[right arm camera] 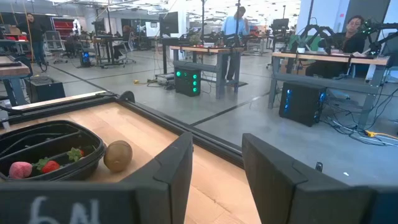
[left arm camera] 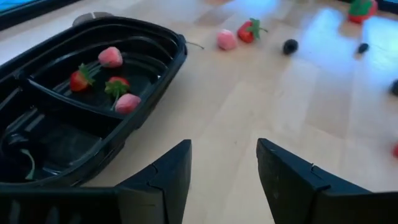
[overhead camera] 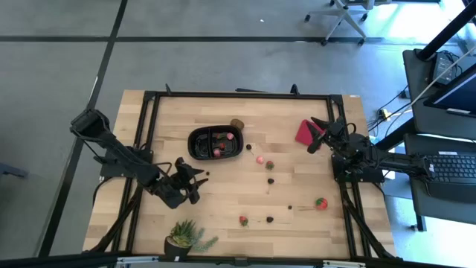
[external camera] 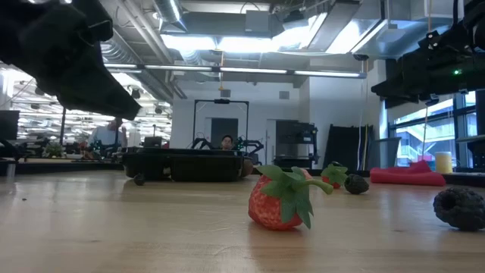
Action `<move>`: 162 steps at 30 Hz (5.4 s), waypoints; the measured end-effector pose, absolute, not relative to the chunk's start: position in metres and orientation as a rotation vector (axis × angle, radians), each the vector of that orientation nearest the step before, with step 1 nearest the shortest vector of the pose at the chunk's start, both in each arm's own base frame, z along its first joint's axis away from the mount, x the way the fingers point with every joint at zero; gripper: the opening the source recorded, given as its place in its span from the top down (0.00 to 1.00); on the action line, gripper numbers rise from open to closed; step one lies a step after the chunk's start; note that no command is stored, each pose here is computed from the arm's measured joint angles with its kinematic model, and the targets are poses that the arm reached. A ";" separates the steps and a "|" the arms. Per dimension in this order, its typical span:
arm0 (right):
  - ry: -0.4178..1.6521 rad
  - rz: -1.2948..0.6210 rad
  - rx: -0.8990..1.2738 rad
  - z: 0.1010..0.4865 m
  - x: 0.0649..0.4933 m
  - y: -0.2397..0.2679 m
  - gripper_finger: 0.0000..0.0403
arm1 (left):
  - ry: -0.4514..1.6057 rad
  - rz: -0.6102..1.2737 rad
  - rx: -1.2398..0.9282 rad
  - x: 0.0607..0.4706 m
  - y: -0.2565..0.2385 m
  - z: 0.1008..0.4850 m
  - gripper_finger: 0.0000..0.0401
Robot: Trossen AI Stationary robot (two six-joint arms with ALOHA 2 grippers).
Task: Pick and placing Produce into tupperware
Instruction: Put the blueberry into the black bin, then put the black cherry into the black bin
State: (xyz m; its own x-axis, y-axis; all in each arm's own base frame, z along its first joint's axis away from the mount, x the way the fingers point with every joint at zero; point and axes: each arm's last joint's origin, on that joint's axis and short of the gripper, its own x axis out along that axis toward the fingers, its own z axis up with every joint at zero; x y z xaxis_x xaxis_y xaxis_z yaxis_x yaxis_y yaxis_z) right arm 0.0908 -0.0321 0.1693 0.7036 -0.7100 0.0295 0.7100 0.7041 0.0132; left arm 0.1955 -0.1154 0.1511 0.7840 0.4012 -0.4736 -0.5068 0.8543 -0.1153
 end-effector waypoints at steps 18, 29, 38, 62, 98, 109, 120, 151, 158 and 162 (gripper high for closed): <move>-0.033 -0.790 0.001 0.169 0.091 -0.032 0.65 | 0.497 0.629 -0.180 0.214 -0.114 0.092 0.57; -0.033 -0.790 0.001 0.169 0.091 -0.032 0.65 | 0.539 0.682 -0.188 0.216 -0.108 0.073 0.57; -0.034 -0.790 0.001 0.169 0.091 -0.032 0.65 | 0.535 0.678 -0.178 0.217 -0.108 0.074 0.57; -0.034 -0.789 0.001 0.169 0.091 -0.032 0.65 | 0.634 0.654 -0.180 0.219 -0.101 0.072 0.78; -0.033 -0.790 0.001 0.169 0.091 -0.032 0.65 | 0.519 0.670 -0.208 0.205 -0.064 0.160 0.91; -0.034 -0.789 0.001 0.169 0.091 -0.032 0.65 | 0.629 0.847 -0.238 0.206 -0.019 0.154 0.82; -0.033 -0.790 0.001 0.169 0.091 -0.032 0.65 | 0.625 0.869 -0.241 0.207 -0.015 0.154 0.72; 0.019 -0.565 0.091 0.233 0.113 -0.030 0.65 | 0.584 0.047 -0.067 0.221 -0.083 0.176 0.69; 0.176 -0.557 0.097 0.266 0.157 -0.036 0.65 | 0.573 0.119 -0.036 0.221 -0.080 0.175 0.72; 0.172 -0.557 0.099 0.286 0.176 -0.039 0.65 | 0.567 0.141 -0.029 0.221 -0.080 0.175 0.74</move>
